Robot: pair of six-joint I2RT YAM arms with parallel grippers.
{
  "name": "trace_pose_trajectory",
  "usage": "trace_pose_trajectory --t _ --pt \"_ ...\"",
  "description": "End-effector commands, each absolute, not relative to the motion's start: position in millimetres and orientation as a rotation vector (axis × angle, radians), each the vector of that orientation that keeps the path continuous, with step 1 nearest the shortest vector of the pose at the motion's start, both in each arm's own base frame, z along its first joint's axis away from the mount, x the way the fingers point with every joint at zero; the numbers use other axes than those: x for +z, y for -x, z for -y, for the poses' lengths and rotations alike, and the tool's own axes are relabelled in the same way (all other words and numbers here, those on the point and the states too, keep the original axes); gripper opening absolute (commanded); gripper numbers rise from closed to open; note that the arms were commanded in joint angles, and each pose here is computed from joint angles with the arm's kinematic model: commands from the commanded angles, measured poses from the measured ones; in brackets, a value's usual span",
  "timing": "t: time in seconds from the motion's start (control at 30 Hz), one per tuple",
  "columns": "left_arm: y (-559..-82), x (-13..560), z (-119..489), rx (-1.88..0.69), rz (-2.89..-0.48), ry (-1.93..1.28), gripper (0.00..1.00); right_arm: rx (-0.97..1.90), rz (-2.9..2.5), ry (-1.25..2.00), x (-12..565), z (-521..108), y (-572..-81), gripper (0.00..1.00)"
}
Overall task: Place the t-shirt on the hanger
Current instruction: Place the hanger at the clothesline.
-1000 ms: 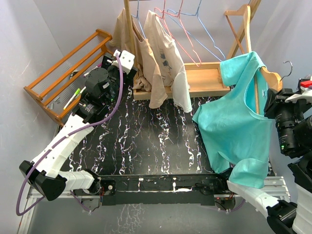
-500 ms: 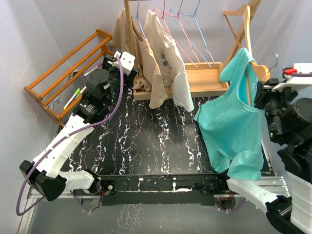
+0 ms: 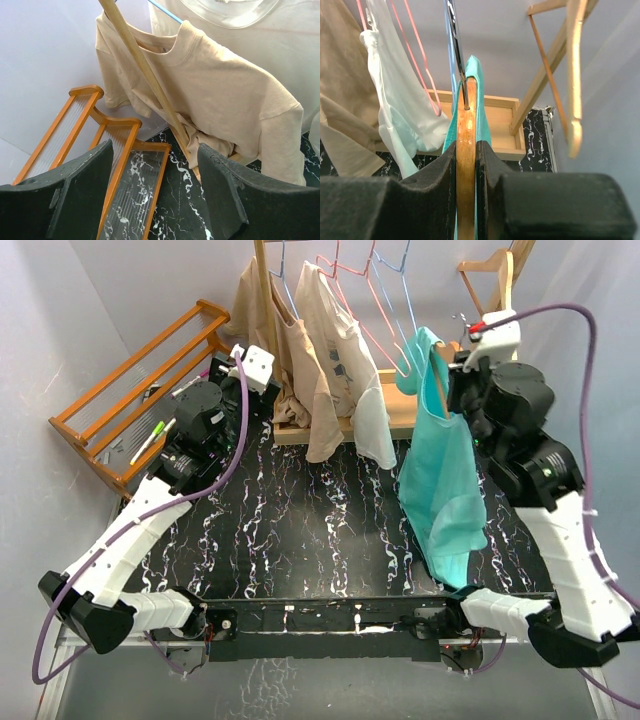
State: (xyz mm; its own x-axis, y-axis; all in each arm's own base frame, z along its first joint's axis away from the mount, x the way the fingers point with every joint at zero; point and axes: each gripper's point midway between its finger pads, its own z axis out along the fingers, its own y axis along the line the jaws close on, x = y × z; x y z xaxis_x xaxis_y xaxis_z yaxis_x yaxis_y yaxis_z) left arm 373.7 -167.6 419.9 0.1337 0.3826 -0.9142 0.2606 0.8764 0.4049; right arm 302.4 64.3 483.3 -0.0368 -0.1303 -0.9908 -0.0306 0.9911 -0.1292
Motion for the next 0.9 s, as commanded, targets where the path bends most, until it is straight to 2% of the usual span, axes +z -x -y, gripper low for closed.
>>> trace_pose_trajectory --t 0.0,0.3,0.6,0.87 --pt "-360 440 158 0.063 -1.413 -0.499 0.67 -0.045 -1.419 0.082 542 -73 -319 0.08" --pt "-356 441 157 0.049 -1.414 -0.492 0.67 -0.017 -1.418 0.075 543 -73 -362 0.08" --pt "-359 441 160 0.035 -1.419 -0.483 0.67 0.052 -1.421 0.078 546 -42 -414 0.08" --pt "-363 434 165 0.022 -1.436 -0.492 0.67 0.118 -1.406 0.124 552 -46 -460 0.08"
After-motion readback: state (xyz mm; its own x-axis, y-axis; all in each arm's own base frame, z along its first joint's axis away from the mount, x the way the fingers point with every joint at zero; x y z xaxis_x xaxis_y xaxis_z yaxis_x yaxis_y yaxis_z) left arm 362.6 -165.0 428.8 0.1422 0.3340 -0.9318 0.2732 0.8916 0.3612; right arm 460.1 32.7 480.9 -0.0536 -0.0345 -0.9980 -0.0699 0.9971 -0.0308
